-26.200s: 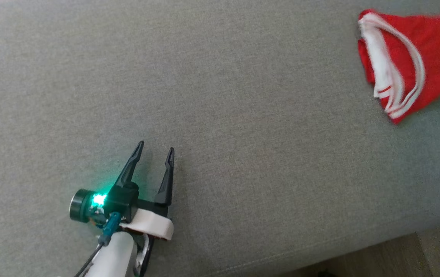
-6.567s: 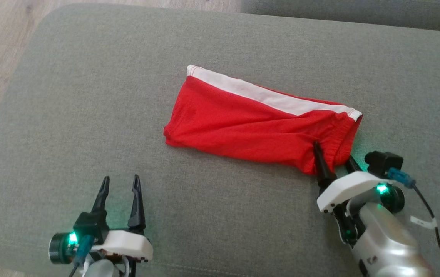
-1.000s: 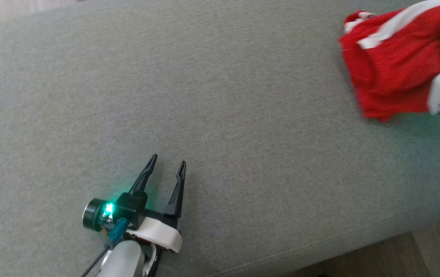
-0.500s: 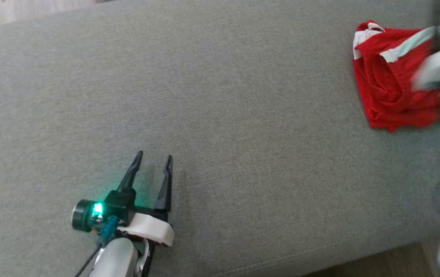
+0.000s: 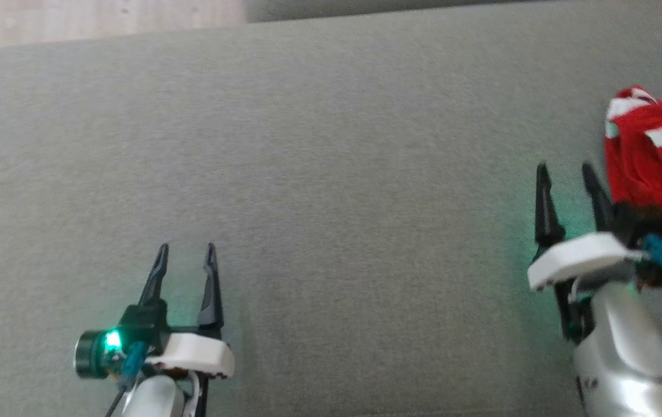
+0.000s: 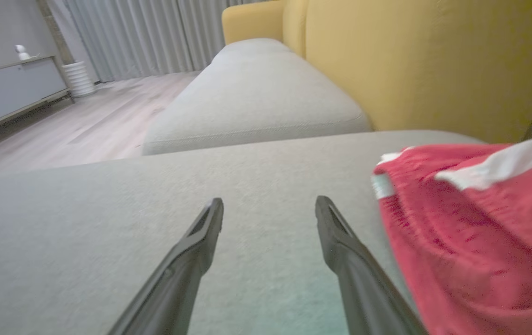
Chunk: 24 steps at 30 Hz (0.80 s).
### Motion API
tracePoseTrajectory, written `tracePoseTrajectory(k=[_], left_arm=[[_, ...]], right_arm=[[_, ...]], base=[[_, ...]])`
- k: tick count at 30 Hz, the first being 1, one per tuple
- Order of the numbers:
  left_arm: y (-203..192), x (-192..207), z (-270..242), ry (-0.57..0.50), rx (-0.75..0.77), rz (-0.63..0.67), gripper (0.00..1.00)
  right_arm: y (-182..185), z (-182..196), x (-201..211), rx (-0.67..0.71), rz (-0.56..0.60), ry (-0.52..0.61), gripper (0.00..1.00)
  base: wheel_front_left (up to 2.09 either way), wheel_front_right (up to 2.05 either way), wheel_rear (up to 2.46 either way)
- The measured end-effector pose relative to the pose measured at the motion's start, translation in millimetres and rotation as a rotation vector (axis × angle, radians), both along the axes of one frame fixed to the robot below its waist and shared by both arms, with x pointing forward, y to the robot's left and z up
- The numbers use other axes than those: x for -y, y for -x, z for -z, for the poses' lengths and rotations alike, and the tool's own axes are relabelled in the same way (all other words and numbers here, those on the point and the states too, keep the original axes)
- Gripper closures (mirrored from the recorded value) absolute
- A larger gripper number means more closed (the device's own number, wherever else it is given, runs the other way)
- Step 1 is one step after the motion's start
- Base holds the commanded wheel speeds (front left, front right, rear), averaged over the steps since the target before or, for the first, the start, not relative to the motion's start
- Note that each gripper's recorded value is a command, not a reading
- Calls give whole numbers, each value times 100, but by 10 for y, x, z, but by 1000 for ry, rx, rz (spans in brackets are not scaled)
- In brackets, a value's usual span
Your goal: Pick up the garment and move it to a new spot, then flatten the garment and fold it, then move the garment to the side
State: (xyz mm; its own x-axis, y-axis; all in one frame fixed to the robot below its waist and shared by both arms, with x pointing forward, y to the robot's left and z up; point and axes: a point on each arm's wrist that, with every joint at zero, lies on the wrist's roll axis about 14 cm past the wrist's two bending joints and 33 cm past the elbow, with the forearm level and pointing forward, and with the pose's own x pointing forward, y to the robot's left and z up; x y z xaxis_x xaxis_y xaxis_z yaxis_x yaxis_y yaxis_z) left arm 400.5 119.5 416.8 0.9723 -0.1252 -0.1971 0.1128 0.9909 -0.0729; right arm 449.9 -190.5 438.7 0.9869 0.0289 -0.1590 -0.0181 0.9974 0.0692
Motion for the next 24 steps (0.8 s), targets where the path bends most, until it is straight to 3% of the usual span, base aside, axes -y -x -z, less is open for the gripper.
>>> tracePoseTrajectory(k=[4,11,24], left_arm=[[133,-283,-32,-13,2,-88,0],[298,-654,-147,-40,32,-205,0],[503,-790,-275,-26,72,-248,0]], right_arm=[[125,89,-290,-21,-65,-46,0],[173,-75,-520,25,-116,-97,0],[400,-214,-627,58,-148,-122,0]], base=[[0,0,0],[0,0,0],[0,0,0]])
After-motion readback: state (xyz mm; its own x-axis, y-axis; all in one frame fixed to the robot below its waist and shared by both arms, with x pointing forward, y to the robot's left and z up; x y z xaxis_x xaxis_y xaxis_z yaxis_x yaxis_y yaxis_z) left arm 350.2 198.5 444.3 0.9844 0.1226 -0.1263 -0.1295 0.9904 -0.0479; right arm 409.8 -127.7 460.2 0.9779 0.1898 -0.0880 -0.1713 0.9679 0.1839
